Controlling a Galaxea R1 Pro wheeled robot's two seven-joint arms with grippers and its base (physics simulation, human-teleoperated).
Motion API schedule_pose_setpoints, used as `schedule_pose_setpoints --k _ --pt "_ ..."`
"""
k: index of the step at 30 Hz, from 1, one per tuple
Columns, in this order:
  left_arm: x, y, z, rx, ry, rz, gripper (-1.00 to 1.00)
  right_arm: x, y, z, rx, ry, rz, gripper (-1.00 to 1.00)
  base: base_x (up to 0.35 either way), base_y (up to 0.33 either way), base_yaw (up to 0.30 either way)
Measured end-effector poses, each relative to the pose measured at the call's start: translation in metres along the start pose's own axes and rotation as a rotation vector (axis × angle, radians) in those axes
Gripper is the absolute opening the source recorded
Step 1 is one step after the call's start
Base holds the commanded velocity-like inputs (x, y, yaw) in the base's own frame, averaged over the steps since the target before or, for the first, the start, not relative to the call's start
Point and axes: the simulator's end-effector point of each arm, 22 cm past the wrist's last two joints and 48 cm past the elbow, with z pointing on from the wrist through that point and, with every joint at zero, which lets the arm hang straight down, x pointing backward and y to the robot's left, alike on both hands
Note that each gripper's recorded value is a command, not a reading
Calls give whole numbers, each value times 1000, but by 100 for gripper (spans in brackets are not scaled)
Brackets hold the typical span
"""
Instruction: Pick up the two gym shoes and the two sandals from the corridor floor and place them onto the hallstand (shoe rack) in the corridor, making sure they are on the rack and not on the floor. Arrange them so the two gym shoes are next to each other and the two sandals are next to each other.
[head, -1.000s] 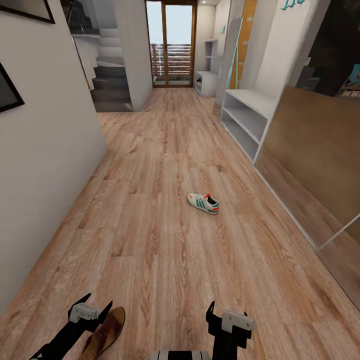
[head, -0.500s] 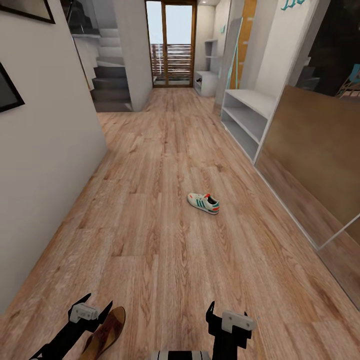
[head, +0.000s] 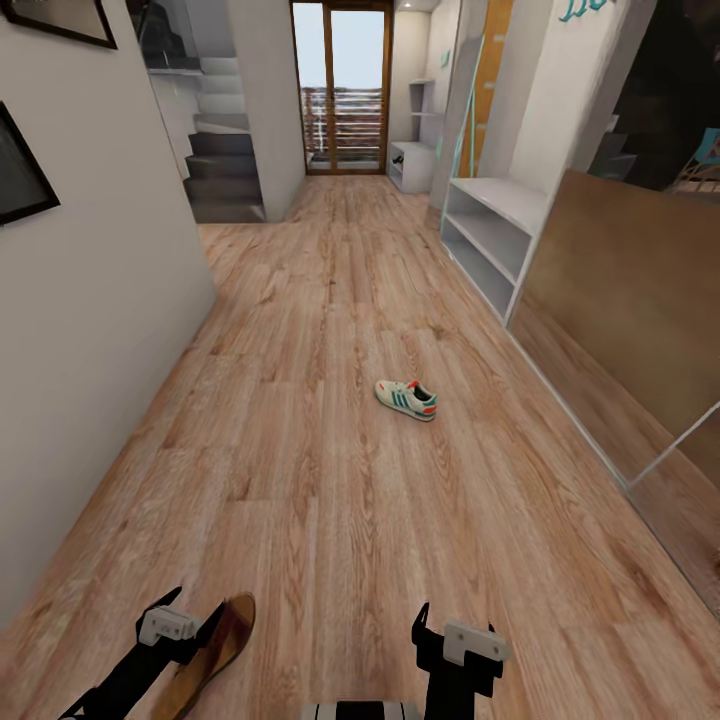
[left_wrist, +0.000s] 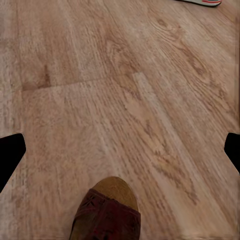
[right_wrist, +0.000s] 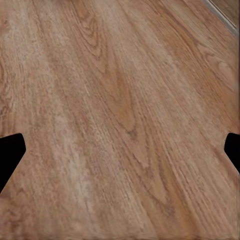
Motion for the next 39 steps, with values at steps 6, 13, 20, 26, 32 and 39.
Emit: schedule_pose_setpoints --k 6,13,20,26,32,39 --pt "0 0 0 -2 -2 -1 100 0 -1 0 1 0 0 100 -156 0 0" --pt "-1 1 0 -4 -3 -3 100 0 -1 0 2 0 0 100 -53 0 0" --pt "-1 2 -1 -5 -3 -4 100 0 -2 1 3 1 1 100 -29 16 0" --pt "-1 3 -1 -5 -3 -3 100 0 -1 1 1 0 -1 100 -98 130 0" --pt "-1 3 -1 -5 -3 -3 100 0 -1 1 0 0 -1 100 -143 206 0" --pt "-1 4 -1 -7 -4 -3 100 0 -1 0 0 0 -2 100 -148 201 0"
